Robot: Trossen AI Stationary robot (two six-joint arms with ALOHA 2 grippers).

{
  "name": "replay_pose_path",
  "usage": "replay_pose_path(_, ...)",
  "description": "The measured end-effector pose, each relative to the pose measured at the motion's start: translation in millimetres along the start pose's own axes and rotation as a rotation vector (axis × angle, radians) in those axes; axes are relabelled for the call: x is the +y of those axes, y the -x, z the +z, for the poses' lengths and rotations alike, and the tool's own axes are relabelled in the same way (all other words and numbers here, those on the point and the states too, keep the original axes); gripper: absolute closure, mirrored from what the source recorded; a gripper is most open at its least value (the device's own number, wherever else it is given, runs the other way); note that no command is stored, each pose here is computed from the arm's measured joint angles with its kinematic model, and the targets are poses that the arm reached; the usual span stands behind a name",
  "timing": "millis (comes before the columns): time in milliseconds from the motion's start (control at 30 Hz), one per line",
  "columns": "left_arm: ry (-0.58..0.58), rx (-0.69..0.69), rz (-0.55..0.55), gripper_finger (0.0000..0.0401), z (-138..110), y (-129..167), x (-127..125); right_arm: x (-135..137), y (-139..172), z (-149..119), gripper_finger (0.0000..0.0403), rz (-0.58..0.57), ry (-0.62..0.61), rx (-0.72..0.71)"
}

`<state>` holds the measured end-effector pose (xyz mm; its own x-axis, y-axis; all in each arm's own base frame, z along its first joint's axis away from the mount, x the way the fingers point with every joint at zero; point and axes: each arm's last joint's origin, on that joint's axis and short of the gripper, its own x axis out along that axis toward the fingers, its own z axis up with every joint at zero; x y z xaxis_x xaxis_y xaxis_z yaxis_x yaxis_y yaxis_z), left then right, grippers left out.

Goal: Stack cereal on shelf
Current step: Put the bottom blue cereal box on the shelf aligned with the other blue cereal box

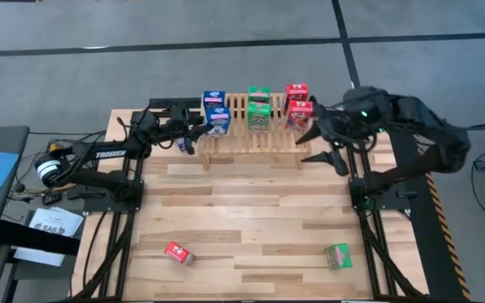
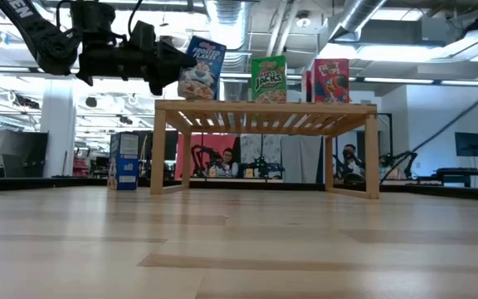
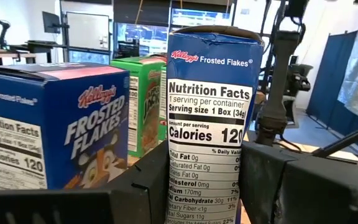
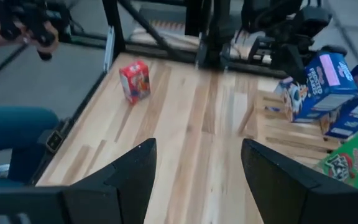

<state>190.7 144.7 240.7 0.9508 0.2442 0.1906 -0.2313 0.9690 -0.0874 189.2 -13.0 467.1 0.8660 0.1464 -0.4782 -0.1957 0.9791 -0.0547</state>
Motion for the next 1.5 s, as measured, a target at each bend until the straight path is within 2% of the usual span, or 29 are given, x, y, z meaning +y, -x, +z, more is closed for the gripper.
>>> replay_pose_path(300,0.007,-0.001,0.0,0.0266,0,0,0,16,-2,-85,0.0142,-0.031,-0.005,-0.175)
replay_pose_path(500,0.007,-0.001,0.0,0.0266,0,0,0,24,-13,-140,0.0142,-0.033,-0.031,-0.195)
replay_pose_path(700,0.011,-0.002,0.001,0.0266,0,0,0,29,-25,-181,0.0142,-0.038,-0.06,-0.255)
replay_pose_path(1067,0.026,-0.002,0.002,0.0266,0,0,0,36,-41,-235,0.0142,-0.043,-0.082,-0.341)
replay_pose_path(1500,0.026,-0.001,0.002,0.0266,0,0,0,39,-52,-272,0.0142,-0.081,-0.115,-0.367)
